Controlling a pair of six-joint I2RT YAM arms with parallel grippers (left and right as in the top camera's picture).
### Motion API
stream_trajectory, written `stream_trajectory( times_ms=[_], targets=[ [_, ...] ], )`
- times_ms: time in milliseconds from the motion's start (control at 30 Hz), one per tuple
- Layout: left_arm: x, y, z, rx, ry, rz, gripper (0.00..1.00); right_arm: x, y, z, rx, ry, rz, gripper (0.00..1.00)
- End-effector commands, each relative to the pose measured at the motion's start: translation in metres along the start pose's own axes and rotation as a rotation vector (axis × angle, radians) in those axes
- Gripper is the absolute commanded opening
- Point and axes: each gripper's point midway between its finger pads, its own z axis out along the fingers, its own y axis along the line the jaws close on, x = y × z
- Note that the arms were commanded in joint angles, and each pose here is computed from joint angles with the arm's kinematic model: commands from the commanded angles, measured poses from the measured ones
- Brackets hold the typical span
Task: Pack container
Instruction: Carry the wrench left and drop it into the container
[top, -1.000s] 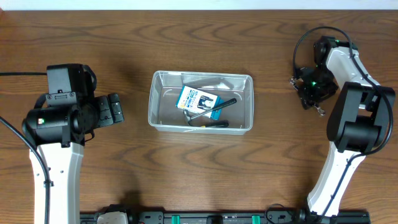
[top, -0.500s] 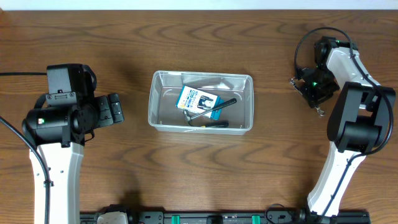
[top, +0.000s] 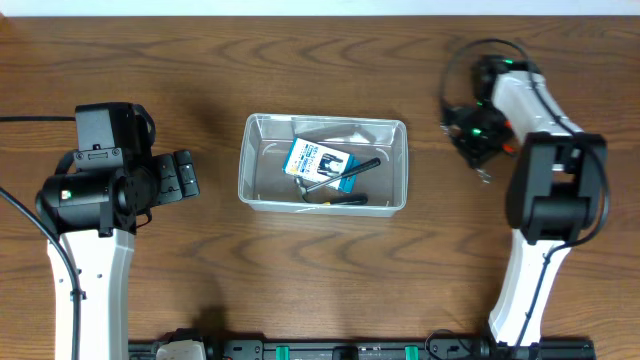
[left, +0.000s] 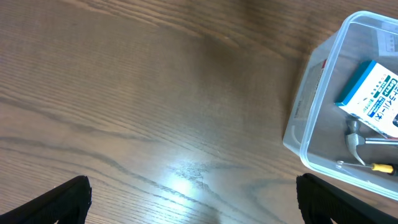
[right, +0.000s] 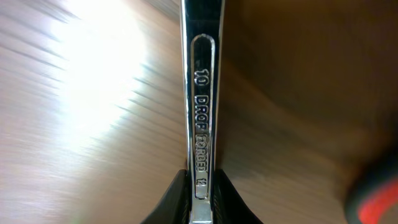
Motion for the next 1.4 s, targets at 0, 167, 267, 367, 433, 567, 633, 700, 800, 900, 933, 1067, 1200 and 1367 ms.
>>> stream_trajectory(
  times_ms=[0, 167, 267, 367, 433, 567, 633, 700, 800, 900, 933, 1067, 1200, 1367],
  targets=[
    [-0.001, 0.002, -0.003, -0.002, -0.01, -0.013, 0.98, -0.041, 0.025, -0.053, 0.043, -0.144, -0.092, 0.09],
    [-0.001, 0.002, -0.003, -0.002, -0.01, -0.013, 0.98, -0.079, 0.053, -0.138, 0.167, -0.354, -0.183, 0.08],
    [-0.001, 0.002, -0.003, -0.002, -0.01, -0.013, 0.98, -0.095, 0.072, -0.178, 0.218, -0.457, -0.234, 0.06],
    [-0.001, 0.002, -0.003, -0.002, -0.01, -0.013, 0.98, -0.103, 0.103, -0.187, 0.217, -0.476, -0.361, 0.06],
    [-0.001, 0.002, -0.003, -0.002, -0.01, -0.013, 0.98, -0.103, 0.133, -0.182, 0.173, -0.459, -0.481, 0.06],
    [-0.001, 0.002, -0.003, -0.002, -0.01, -0.013, 0.98, -0.103, 0.195, -0.17, 0.036, -0.449, -0.643, 0.05],
    [-0.001, 0.002, -0.003, -0.002, -0.01, -0.013, 0.98, -0.099, 0.221, -0.163, -0.019, -0.429, -0.732, 0.06],
    [-0.001, 0.002, -0.003, -0.002, -0.01, -0.013, 0.98, -0.096, 0.236, -0.152, -0.026, -0.385, -0.792, 0.06],
    [-0.001, 0.002, -0.003, -0.002, -0.011, -0.013, 0.98, -0.095, 0.243, -0.127, -0.004, -0.309, -0.858, 0.07],
    [-0.001, 0.002, -0.003, -0.002, -0.011, -0.013, 0.98, -0.098, 0.242, -0.094, -0.002, -0.241, -0.864, 0.08],
    [-0.001, 0.002, -0.003, -0.002, -0.011, -0.013, 0.98, -0.097, 0.241, -0.083, -0.013, -0.218, -0.863, 0.08],
    [-0.001, 0.002, -0.003, -0.002, -0.01, -0.013, 0.98, -0.088, 0.24, -0.056, -0.051, -0.14, -0.857, 0.16],
    [-0.001, 0.002, -0.003, -0.002, -0.012, -0.013, 0.98, -0.09, 0.232, -0.06, -0.003, -0.133, -0.808, 0.97],
    [-0.005, 0.001, -0.003, 0.0, -0.025, -0.015, 0.98, -0.107, 0.207, -0.121, 0.147, -0.278, -0.701, 0.99]
  ],
)
